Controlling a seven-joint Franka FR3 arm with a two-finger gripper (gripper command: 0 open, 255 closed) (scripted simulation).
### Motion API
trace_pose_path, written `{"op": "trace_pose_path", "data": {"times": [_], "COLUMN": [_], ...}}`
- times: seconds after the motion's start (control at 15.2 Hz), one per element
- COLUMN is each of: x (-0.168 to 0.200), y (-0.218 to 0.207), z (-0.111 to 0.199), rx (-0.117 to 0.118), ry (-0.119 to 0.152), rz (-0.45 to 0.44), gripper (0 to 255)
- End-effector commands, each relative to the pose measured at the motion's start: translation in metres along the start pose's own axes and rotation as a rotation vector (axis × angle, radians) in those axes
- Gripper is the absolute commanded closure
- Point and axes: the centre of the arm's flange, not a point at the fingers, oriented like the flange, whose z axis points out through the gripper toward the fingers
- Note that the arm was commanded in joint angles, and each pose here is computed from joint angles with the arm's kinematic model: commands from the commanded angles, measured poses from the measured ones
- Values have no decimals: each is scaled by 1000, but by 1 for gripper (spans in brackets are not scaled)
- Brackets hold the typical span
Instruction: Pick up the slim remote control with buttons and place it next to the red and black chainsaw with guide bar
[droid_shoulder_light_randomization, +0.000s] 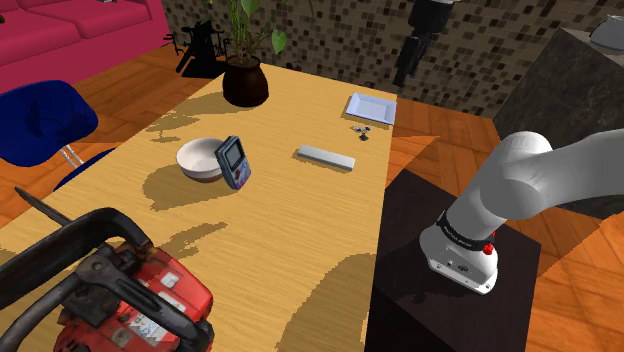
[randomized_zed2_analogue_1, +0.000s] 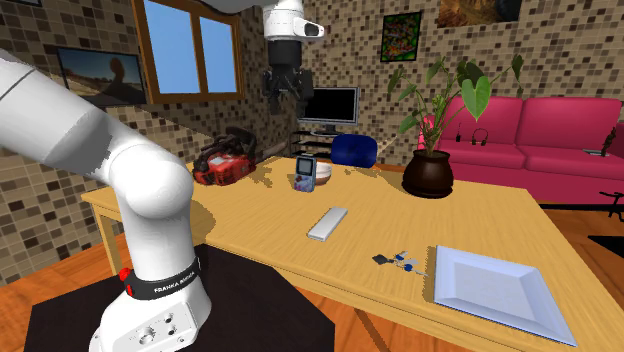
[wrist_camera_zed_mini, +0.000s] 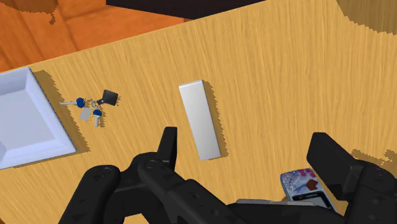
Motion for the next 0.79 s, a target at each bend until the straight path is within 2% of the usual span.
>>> {"op": "trace_pose_path", "data": {"times": [0.0, 0.73], "x": [0, 69], "y": [0, 8], "z": [0, 129], "rx": [0, -1], "ry": [0, -12], "rz": [0, -42], "gripper": [0, 0]}}
